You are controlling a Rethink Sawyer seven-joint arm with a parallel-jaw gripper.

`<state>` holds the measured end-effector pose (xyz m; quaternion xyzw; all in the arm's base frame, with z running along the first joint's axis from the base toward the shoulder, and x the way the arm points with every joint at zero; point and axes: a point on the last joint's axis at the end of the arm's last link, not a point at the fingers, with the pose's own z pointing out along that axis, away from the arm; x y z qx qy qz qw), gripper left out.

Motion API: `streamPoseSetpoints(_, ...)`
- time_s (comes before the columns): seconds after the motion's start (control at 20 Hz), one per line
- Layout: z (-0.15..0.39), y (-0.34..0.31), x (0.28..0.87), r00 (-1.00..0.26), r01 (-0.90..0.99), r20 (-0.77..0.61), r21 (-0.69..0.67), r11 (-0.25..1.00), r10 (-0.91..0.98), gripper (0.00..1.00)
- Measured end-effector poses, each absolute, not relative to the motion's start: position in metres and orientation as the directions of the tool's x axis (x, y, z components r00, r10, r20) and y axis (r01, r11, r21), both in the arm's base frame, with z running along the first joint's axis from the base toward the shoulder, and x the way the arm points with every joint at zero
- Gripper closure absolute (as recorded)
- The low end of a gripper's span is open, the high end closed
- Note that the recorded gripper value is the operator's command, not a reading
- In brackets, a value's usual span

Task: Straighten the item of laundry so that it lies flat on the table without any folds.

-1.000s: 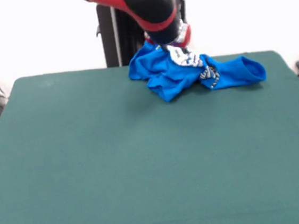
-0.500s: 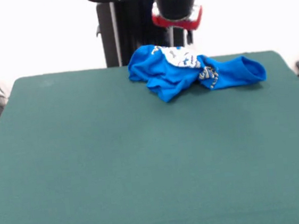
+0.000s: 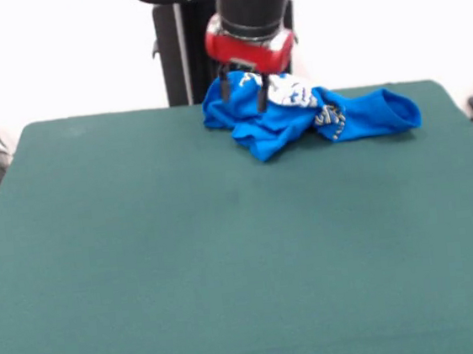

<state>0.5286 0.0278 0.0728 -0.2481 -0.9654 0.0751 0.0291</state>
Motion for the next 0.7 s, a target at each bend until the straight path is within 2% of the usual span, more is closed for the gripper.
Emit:
streamPoseSetpoints(0.2,0.06,0.009,0.553,-0.845,0.533,-0.142,-0.153,0.832,0.515,0.0)
streamPoseSetpoints(0.4,0.04,-0.014,0.564,-0.807,0.582,-0.219,-0.137,0.802,0.549,0.0)
streamPoseSetpoints(0.7,0.007,-0.036,0.56,-0.764,0.642,-0.181,-0.112,0.758,0.62,0.0)
